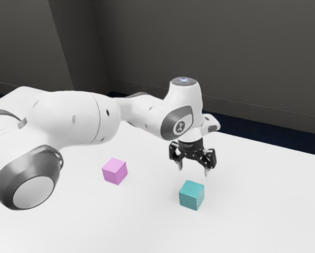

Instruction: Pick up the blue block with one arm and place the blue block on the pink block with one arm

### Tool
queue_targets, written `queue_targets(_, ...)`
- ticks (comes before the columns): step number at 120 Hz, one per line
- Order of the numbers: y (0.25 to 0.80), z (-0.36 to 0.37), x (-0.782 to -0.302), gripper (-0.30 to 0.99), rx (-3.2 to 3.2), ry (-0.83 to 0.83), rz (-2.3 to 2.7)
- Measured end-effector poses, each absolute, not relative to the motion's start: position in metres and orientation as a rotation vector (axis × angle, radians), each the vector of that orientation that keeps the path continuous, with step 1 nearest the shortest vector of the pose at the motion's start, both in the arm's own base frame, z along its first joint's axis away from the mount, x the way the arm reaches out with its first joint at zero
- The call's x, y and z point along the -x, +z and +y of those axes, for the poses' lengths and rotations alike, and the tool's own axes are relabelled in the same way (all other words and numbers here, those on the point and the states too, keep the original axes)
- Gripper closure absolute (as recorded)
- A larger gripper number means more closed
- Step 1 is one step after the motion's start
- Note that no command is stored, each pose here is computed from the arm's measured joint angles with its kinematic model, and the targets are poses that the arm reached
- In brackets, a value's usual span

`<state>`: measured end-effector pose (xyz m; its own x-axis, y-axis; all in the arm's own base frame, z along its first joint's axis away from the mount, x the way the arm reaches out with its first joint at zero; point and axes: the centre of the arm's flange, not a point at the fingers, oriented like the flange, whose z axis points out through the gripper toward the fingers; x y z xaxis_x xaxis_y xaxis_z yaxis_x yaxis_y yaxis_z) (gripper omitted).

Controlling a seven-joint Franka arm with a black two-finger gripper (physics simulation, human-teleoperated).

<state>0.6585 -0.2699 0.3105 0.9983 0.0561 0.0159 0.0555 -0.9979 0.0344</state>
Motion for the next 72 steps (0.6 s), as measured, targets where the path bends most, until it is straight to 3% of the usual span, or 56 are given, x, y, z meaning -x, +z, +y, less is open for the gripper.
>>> queue_targets(37, 0.311, -0.276, -0.653, 0.02, -3.130, 0.061, -0.103)
queue_targets(72, 0.272, -0.271, -0.668, 0.02, -3.040, 0.157, -0.186)
